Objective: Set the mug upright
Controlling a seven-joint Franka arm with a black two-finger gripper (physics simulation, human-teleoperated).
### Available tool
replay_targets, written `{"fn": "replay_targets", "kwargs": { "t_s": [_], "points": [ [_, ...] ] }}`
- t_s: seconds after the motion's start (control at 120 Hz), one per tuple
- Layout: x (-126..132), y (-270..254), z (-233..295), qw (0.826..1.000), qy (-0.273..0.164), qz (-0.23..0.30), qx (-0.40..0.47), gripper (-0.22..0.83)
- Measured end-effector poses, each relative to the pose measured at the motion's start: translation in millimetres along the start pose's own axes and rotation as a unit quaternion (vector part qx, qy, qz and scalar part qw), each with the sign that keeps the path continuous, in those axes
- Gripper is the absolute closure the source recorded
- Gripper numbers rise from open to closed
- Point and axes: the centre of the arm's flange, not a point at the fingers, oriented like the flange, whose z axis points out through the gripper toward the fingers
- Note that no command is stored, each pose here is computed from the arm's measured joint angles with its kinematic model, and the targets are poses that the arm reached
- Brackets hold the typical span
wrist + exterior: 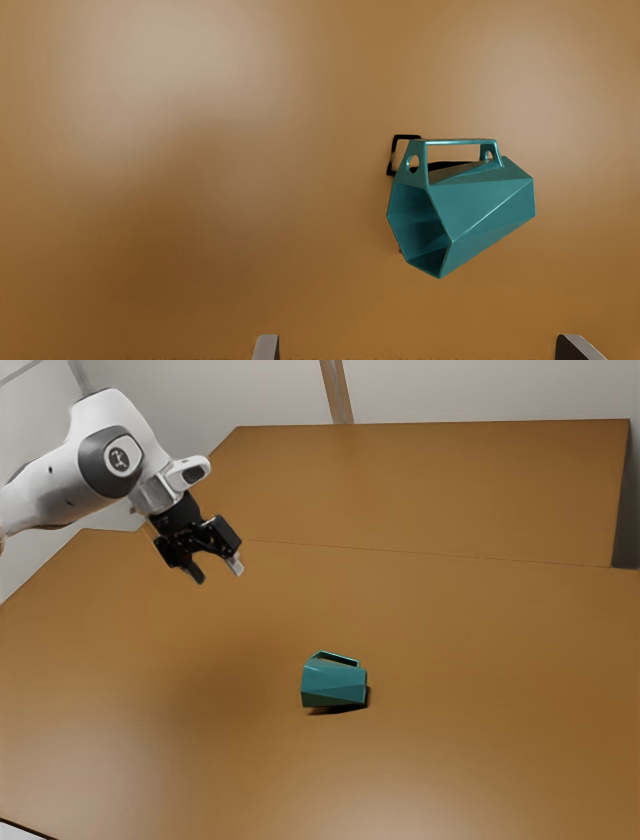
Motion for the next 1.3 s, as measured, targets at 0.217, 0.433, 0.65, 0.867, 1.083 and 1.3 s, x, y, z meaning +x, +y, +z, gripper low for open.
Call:
{"fn": "replay_targets", "kwargs": {
  "t_s": [0.217,0.433,0.65,0.867,1.083,1.3],
  "points": [
    [6,-10,84,0.992,-0.055,-0.076,-0.083,0.0],
    [-2,-5,145,0.978,-0.103,-0.13,-0.123,0.0],
    [9,-1,189,0.966,-0.129,-0.168,-0.148,0.0],
    [22,7,214,0.956,-0.134,-0.196,-0.174,0.0],
    [24,25,236,0.946,-0.141,-0.212,-0.2,0.0],
    [25,32,245,0.941,-0.142,-0.224,-0.211,0.41]
  ]
}}
